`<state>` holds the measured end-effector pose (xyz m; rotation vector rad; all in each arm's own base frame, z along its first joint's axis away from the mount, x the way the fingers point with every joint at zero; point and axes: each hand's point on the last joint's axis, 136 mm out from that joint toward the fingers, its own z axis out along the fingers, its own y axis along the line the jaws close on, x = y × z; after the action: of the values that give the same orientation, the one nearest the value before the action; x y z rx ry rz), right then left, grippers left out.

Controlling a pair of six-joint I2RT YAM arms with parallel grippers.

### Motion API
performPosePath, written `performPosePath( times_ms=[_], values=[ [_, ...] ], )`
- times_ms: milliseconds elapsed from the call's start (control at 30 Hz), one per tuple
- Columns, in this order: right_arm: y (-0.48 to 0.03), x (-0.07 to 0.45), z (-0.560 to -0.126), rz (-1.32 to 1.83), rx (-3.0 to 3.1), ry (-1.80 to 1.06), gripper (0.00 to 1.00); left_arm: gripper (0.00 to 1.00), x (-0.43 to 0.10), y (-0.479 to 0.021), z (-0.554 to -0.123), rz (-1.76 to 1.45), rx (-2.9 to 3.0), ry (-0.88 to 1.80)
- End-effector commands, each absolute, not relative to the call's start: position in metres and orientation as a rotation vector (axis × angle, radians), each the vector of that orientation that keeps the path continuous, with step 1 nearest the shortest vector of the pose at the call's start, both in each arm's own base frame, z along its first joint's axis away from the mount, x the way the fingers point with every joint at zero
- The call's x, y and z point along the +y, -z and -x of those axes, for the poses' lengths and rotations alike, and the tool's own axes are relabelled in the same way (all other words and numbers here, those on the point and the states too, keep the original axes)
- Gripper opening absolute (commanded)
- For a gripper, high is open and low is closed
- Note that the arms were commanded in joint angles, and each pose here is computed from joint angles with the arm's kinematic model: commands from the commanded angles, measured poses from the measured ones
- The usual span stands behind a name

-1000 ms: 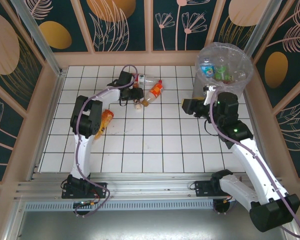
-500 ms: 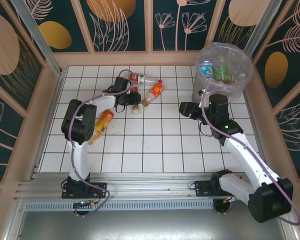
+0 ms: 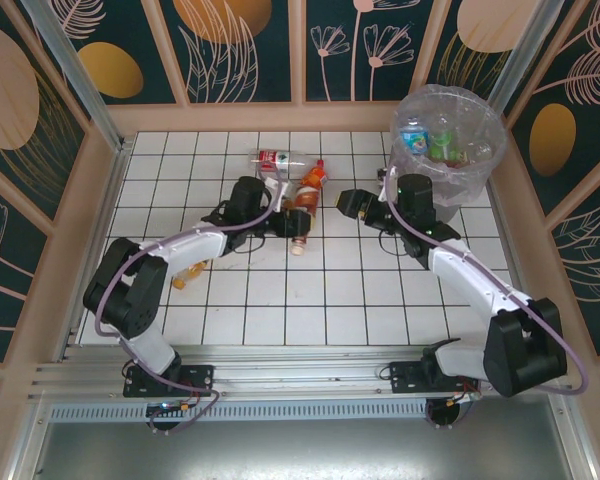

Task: Put the plastic bottles in the bin

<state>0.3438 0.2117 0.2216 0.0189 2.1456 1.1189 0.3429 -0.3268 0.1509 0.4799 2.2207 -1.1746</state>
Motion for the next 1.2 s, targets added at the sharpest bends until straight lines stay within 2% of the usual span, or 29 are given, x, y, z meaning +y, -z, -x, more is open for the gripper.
performPosePath(
  times_ms=[0,167,300,967,1167],
  values=[
    [-0.259,0.226,-0.349,0.044,2.046,-1.202,0.8,0.53,-0.342,-0.199,-0.324,-0.612,2.026,1.279],
    [-0.263,0.234,-0.342,0.096,2.046,-1.263,0.9,0.54,-0.352,-0.204,-0.296,-0.699,1.987,1.325],
    [-0.265,0.241,-0.333,0.145,2.041,-1.309,0.92,0.54,-0.357,-0.213,-0.286,-0.724,1.948,1.359],
    [-0.271,0.249,-0.327,0.181,2.022,-1.368,0.92,0.55,-0.365,-0.228,-0.27,-0.78,1.876,1.404],
    [-0.272,0.263,-0.314,0.262,2.03,-1.414,0.87,0.55,-0.367,-0.227,-0.274,-0.763,1.889,1.401]
  ],
)
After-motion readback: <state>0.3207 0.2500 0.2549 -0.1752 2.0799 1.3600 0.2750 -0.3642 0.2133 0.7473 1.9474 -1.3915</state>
